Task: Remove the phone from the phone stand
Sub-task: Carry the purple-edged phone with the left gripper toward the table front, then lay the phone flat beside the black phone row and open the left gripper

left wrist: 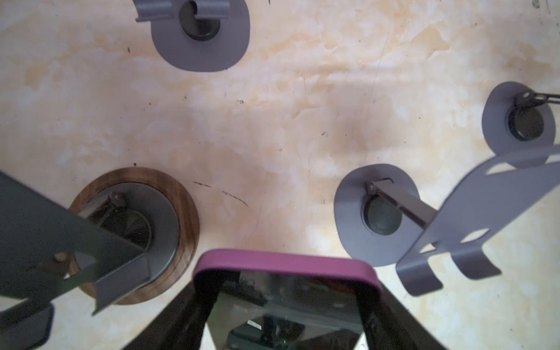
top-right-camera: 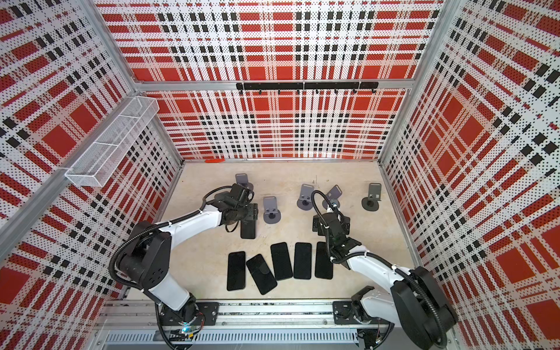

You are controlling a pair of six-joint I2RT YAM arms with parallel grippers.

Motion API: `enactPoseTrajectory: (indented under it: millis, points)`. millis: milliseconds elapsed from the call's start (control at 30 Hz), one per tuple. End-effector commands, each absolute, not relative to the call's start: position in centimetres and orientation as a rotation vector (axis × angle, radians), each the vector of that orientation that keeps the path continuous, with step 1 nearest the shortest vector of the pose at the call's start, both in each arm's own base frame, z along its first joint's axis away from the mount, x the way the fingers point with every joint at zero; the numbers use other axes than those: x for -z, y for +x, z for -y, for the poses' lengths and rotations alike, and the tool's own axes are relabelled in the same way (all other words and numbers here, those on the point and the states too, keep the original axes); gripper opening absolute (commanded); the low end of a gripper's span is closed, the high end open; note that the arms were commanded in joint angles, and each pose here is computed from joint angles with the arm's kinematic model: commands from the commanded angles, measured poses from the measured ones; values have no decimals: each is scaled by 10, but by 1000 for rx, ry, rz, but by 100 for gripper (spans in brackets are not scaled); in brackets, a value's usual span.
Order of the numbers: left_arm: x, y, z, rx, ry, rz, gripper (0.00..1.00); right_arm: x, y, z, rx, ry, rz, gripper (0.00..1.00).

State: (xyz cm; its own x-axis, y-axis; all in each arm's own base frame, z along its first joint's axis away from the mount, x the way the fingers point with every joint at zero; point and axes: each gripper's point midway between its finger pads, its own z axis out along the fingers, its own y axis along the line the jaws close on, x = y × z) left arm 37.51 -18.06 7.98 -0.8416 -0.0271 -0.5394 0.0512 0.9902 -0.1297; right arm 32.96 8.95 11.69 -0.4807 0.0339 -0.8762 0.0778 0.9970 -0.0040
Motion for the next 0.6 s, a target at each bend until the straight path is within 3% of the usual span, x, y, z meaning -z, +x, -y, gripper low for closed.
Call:
enactPoseTrajectory:
  millis: [0,567]
  points:
    - [-63,368,182,155,30,-2600,58,-126,334,-89,56,96,-2052,100]
    - [-32,346,176,125,68,-2709,57,-130,333,-92,17,89,-2039,100]
